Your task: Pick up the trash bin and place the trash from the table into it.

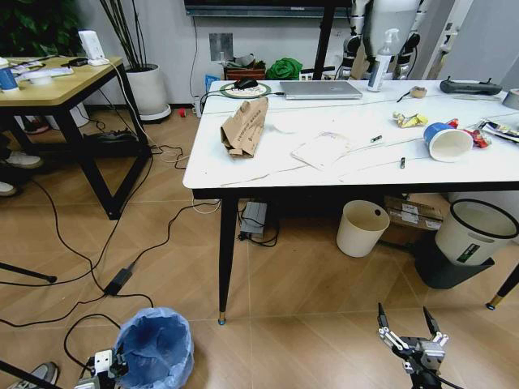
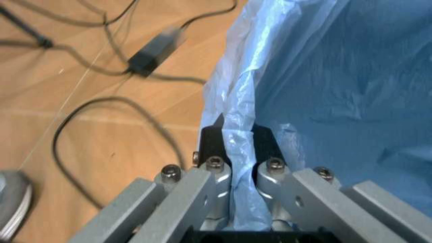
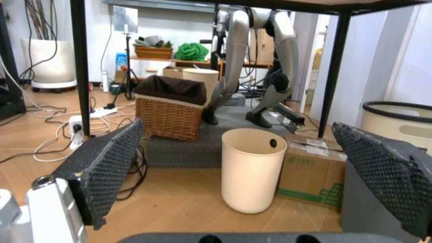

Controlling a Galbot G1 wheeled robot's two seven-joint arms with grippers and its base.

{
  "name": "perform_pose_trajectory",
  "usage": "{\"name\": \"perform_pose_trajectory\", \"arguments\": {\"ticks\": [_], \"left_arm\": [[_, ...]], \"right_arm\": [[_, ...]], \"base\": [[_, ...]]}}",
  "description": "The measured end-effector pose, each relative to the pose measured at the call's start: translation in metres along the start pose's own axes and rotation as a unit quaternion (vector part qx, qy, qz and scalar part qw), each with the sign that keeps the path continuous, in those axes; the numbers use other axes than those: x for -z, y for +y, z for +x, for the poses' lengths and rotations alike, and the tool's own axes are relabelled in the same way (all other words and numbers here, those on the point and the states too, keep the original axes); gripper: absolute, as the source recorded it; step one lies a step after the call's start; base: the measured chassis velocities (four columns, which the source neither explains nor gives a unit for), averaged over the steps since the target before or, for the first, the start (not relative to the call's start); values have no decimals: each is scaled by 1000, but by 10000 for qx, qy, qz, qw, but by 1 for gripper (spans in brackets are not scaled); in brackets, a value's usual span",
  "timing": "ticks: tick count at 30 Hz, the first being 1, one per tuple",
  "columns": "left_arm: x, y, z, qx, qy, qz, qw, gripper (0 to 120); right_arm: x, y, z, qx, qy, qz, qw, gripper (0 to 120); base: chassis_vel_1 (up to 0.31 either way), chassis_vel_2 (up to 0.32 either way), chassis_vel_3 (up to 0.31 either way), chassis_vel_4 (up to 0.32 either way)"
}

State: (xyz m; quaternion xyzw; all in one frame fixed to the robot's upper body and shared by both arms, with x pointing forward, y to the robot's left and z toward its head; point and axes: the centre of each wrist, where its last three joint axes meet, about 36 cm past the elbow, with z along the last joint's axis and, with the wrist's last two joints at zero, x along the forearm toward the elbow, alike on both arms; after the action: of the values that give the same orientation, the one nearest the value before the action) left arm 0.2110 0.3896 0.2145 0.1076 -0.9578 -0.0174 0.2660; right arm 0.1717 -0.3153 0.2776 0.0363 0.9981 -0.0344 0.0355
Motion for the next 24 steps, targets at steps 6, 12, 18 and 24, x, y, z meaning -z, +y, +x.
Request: {"name": "perform_pose_trajectory", "arguments": {"ticks": [6, 12, 18, 24], "left_arm": [[13, -11, 18, -440, -235, -72, 9987, 0], [40, -30, 39, -920, -572, -158, 9940, 0], [73, -52, 56, -1348, -953, -321, 9858, 0], [87, -67, 71, -1881, -1083, -372, 9755, 0]], "right_arm": [[2, -3, 2, -26, 13, 41, 10000, 100], [6, -6, 5, -39, 23, 85, 10000, 100], [9, -8, 9, -44, 30, 136, 9999, 100], [11, -10, 11, -35, 52, 181, 9998, 100]], "base": [[0, 0, 0, 0], [0, 0, 0, 0], [0, 0, 0, 0], [0, 0, 0, 0]]}}
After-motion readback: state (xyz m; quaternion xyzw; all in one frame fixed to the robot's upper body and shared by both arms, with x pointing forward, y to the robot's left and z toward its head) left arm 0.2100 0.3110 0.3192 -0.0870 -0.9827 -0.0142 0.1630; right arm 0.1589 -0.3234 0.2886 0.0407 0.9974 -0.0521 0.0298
